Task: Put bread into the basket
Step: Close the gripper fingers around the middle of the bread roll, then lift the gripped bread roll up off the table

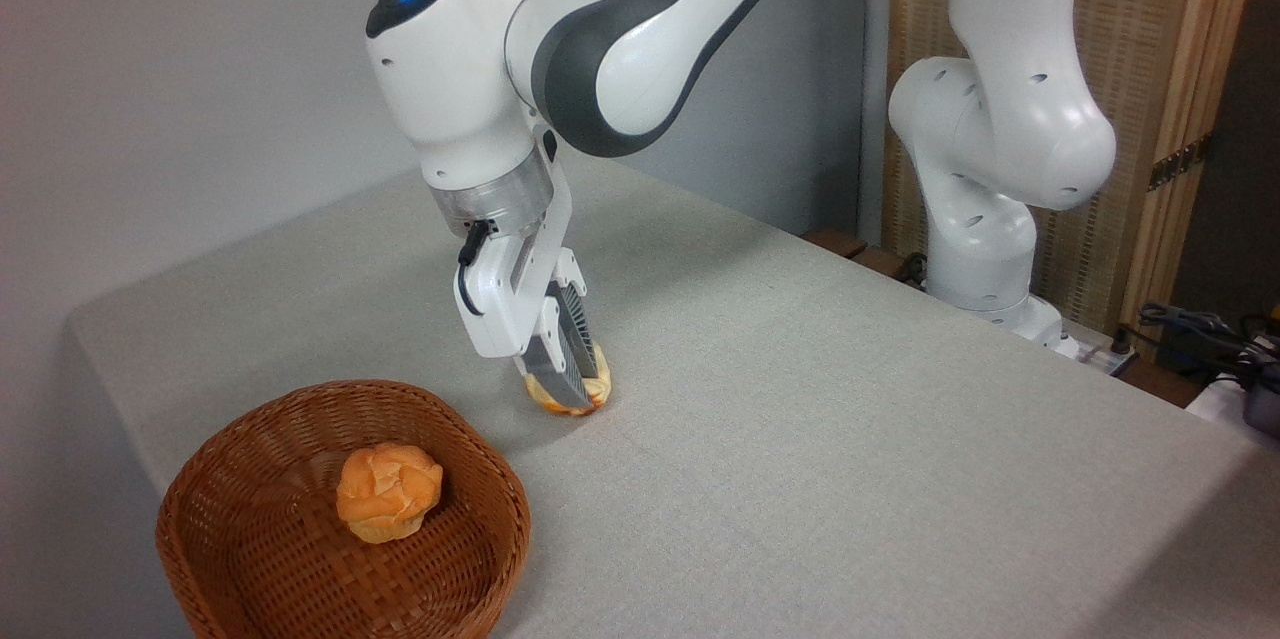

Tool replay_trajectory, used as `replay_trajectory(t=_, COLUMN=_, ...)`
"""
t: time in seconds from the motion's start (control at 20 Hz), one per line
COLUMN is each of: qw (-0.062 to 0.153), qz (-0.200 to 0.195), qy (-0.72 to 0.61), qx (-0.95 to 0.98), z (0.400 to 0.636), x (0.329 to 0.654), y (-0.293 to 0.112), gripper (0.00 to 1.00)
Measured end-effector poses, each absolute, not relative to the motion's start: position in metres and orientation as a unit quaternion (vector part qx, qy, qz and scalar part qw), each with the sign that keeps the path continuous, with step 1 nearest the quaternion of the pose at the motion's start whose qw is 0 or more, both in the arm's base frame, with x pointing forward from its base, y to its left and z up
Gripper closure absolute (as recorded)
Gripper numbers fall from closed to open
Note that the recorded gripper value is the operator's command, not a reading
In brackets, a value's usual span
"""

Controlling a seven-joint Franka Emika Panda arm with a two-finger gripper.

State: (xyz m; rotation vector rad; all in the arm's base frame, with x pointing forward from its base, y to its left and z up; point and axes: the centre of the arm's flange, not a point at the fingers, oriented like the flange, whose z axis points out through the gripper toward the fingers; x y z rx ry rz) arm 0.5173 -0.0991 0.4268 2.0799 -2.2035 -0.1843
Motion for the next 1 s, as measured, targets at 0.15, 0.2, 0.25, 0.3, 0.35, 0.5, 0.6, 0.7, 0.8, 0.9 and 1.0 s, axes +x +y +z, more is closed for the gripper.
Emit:
replay_trajectory(t=0.15, qw=0.051, qz=-0.059, qy=-0.725, qx=0.684, z=0.431, x=0.516, y=-0.099, gripper=1.00)
replay_trajectory(t=0.2, qw=0.051, qz=-0.058, qy=-0.726, qx=0.684, z=0.432, x=0.515, y=-0.100, gripper=1.00)
replay_trajectory(t=0.25, qw=0.051, qz=-0.058, qy=-0.726, qx=0.683, z=0.433, x=0.515, y=-0.100, gripper=1.00)
replay_trajectory(t=0.3, qw=0.051, qz=-0.057, qy=-0.726, qx=0.683, z=0.435, x=0.515, y=-0.100, gripper=1.00)
replay_trajectory(t=0.35, qw=0.051, qz=-0.057, qy=-0.726, qx=0.683, z=0.437, x=0.514, y=-0.100, gripper=1.00)
replay_trajectory(t=0.5, qw=0.055, qz=-0.058, qy=-0.727, qx=0.682, z=0.452, x=0.515, y=-0.104, gripper=1.00)
replay_trajectory(t=0.6, qw=0.065, qz=-0.050, qy=-0.726, qx=0.683, z=0.468, x=0.516, y=-0.109, gripper=1.00)
replay_trajectory(t=0.7, qw=0.067, qz=-0.042, qy=-0.726, qx=0.683, z=0.483, x=0.517, y=-0.110, gripper=1.00)
replay_trajectory(t=0.8, qw=0.067, qz=-0.038, qy=-0.726, qx=0.684, z=0.492, x=0.517, y=-0.111, gripper=1.00)
replay_trajectory(t=0.9, qw=0.067, qz=-0.030, qy=-0.723, qx=0.687, z=0.498, x=0.516, y=-0.112, gripper=1.00)
replay_trajectory(t=1.0, qw=0.070, qz=-0.023, qy=-0.721, qx=0.689, z=0.503, x=0.516, y=-0.113, gripper=1.00)
